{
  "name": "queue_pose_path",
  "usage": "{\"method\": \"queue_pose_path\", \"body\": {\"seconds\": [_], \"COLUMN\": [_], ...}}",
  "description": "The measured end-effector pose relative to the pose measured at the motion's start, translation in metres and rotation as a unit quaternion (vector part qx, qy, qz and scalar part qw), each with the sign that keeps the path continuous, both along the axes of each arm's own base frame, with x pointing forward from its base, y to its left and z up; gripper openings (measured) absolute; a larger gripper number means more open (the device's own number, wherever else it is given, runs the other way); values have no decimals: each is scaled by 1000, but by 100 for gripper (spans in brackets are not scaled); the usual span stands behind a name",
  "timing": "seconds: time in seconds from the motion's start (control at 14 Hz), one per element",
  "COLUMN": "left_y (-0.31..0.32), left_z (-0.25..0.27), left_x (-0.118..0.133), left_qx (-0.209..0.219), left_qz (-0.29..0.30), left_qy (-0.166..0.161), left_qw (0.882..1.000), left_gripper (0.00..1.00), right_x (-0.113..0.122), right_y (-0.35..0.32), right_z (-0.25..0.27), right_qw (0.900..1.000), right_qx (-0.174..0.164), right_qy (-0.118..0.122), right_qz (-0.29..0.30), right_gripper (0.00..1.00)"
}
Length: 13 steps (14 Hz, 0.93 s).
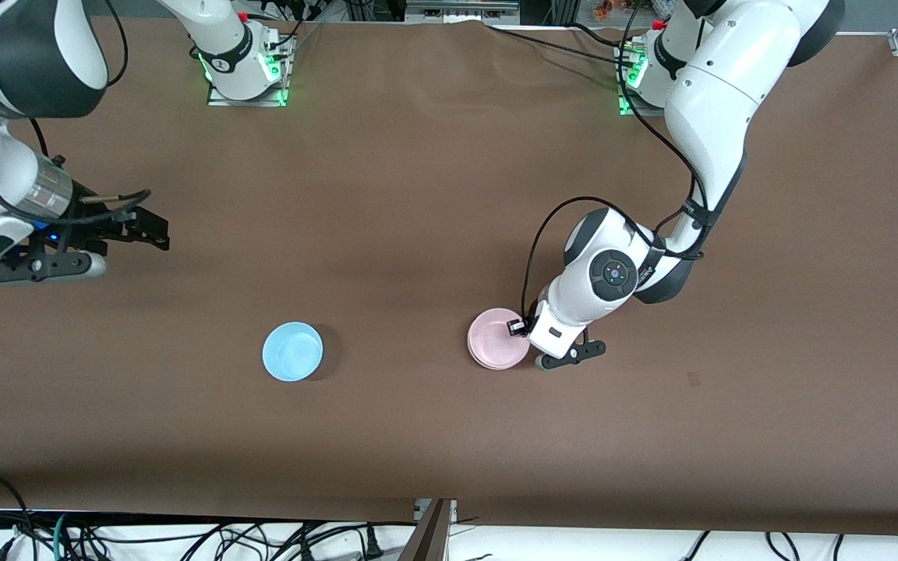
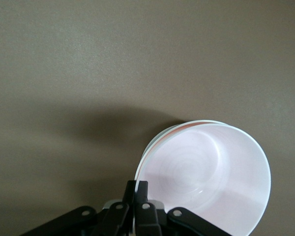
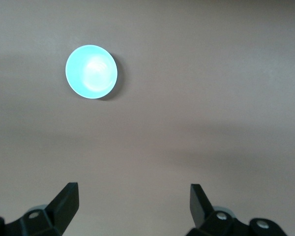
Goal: Stack pink and blue bowls on white bowl
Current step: 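Open the left gripper and withdraw while the right gripper reaches the blue bowl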
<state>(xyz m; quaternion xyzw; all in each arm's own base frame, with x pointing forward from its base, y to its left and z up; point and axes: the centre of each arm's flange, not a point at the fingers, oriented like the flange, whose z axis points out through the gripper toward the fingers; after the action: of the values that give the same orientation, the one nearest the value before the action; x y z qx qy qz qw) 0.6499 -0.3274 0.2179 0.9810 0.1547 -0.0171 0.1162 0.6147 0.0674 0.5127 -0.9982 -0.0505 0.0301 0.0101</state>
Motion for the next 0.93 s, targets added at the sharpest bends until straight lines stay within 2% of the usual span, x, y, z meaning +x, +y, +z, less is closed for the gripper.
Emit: {"method": "queue_pose_path", "body": {"seconds": [0.07, 0.36, 0.57, 0.71, 0.79, 0.93], "left_y": [0, 3, 23, 57, 81, 134], "left_z": [0, 8, 41, 79, 104, 157], "left_x": [0, 8, 23, 36, 42, 46], "left_qx": [-1, -5, 8, 20, 27, 50], "left_qz": [1, 21, 34, 49, 53, 28], "left_qy": [-1, -5, 13, 20, 20, 13], "left_qw": [1000, 1000, 999, 998, 998, 998], "left_gripper": [7, 46, 74, 95, 100, 100], "right_x": [3, 11, 15, 21, 26, 41], "right_y": [-1, -1, -1, 1, 2, 8], "right_z": [-9, -35, -36, -56, -81, -149], "right_qw": [1000, 1000, 1000, 1000, 1000, 1000], "right_qx": [0, -1, 0, 2, 3, 7], "right_qy": [7, 24, 13, -1, -10, -26], "right_qz": [0, 0, 0, 0, 0, 1], "right_gripper": [100, 100, 100, 100, 100, 100]}}
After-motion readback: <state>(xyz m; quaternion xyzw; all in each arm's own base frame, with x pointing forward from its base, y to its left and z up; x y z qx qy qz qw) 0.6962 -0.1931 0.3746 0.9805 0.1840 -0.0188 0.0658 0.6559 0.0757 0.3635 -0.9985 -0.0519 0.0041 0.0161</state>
